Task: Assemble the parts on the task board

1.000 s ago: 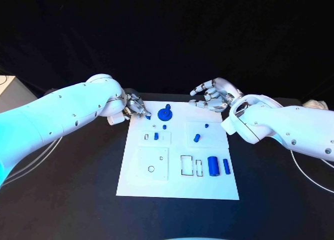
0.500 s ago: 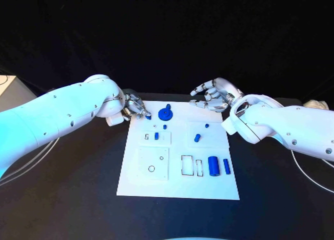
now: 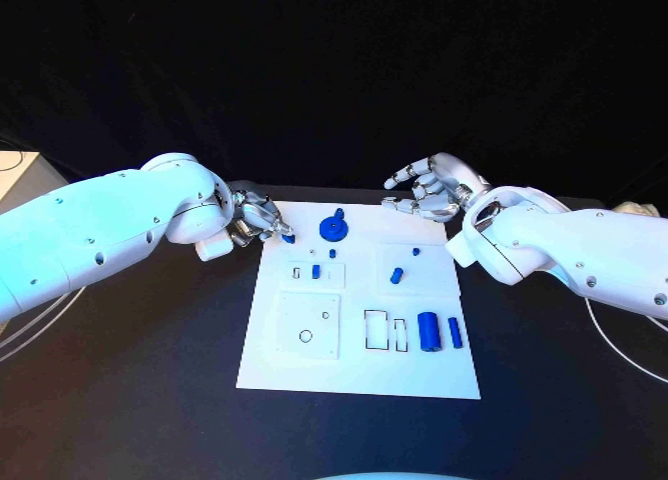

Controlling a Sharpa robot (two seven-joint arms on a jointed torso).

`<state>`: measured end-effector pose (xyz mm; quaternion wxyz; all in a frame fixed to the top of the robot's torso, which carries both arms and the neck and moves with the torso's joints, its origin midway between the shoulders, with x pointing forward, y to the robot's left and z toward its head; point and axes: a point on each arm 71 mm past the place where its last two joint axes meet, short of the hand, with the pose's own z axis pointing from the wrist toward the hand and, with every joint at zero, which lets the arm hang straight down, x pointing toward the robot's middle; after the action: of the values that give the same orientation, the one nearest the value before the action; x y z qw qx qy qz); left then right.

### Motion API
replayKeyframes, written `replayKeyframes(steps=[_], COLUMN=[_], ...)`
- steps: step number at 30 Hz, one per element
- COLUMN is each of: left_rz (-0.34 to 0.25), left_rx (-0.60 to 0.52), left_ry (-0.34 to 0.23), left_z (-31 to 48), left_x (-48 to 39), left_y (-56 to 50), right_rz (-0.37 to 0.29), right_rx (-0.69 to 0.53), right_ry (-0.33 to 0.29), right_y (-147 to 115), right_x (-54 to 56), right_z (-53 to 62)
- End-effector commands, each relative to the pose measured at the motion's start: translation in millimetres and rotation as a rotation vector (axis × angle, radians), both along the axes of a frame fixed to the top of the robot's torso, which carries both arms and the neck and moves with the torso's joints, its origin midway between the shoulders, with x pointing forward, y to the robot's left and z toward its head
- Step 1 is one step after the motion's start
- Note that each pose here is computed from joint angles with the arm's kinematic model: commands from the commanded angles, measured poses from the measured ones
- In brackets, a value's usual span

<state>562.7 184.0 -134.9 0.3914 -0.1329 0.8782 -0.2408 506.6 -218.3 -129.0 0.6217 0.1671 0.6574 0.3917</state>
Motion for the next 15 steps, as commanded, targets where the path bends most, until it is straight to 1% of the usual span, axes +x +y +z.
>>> replayKeyframes(steps=[1,7,10,15], left_rz=[0.013,0.007,0.001,-0.012], left_rx=[-0.015,0.005,0.025,0.060], left_ry=[0.000,-0.011,-0.036,-0.077], left_z=[1.5,0.6,-1.0,-4.1], left_x=[-5.2,-13.7,-18.2,-22.9], left_y=[-3.0,-5.7,-8.5,-13.0], right_rz=[0.005,0.004,0.004,0.004], right_rx=[-0.002,-0.002,-0.001,-0.001], right_ry=[0.000,0.000,0.000,0.000], right_y=[-0.5,-0.9,-1.0,-0.7], right_x=[0.1,0.4,0.6,0.9], right_z=[0.2,0.1,0.1,0.0])
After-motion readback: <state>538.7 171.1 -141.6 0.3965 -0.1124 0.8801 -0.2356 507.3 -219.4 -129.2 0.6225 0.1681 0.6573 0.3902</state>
